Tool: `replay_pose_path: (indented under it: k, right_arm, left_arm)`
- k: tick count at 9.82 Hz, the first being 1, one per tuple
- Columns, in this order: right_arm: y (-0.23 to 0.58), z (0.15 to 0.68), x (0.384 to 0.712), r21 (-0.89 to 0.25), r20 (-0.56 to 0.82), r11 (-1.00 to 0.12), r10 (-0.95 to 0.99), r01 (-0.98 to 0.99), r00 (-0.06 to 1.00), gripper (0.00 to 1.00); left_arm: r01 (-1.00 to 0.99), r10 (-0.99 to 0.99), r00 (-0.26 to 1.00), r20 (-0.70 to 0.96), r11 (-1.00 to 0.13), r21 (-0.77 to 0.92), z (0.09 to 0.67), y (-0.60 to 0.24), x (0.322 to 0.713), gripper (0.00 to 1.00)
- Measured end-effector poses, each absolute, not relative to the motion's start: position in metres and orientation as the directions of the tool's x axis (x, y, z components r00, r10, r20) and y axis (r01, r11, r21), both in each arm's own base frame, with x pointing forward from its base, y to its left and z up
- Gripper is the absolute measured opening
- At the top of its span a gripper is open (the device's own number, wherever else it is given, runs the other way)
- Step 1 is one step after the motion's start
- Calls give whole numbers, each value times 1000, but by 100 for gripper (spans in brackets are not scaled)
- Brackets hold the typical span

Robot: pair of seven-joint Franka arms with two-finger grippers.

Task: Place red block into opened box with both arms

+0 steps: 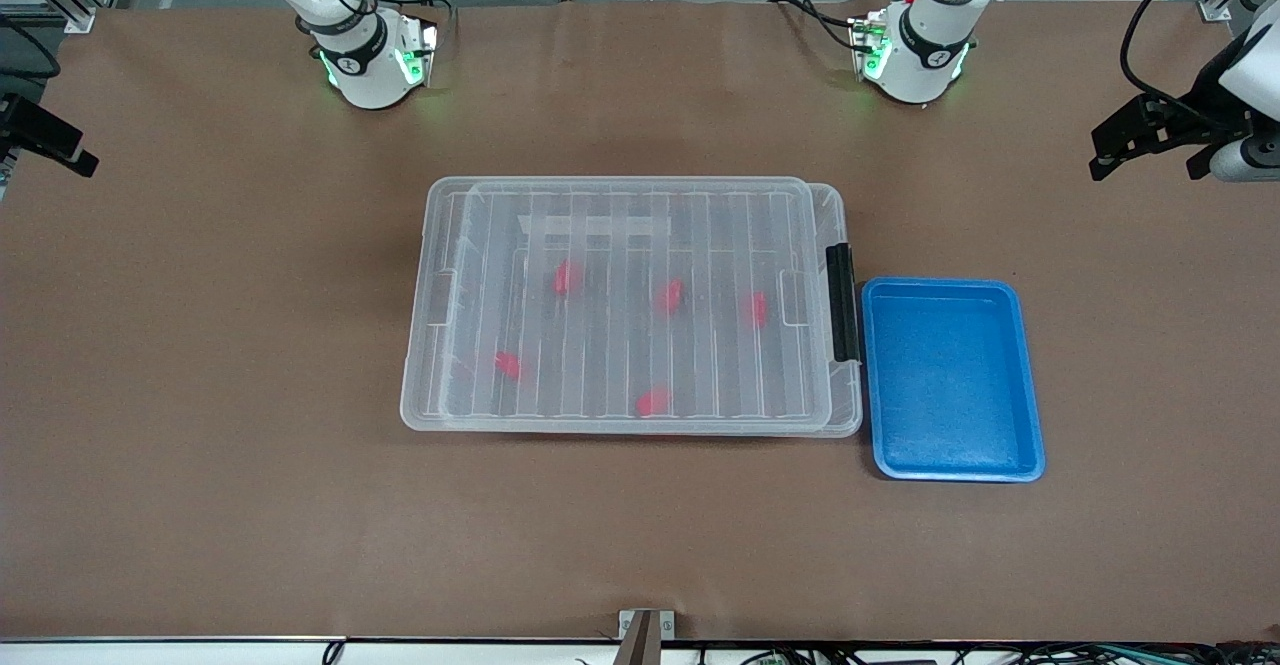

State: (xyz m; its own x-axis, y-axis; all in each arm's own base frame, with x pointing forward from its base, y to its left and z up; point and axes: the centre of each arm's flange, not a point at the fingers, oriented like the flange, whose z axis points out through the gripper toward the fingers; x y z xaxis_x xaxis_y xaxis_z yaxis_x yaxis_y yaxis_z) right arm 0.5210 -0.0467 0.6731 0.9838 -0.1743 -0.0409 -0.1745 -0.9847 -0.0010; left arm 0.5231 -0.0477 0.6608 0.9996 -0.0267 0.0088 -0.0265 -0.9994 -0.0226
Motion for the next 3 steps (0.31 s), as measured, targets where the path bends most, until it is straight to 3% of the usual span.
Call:
replay_pose_path:
  k: [3]
  right_arm:
    - [-46,673,521,-1,-41,-985,-172,-172,984,100]
  left_arm:
    - [-26,-27,999,20,-999,-21,666,-48,524,100]
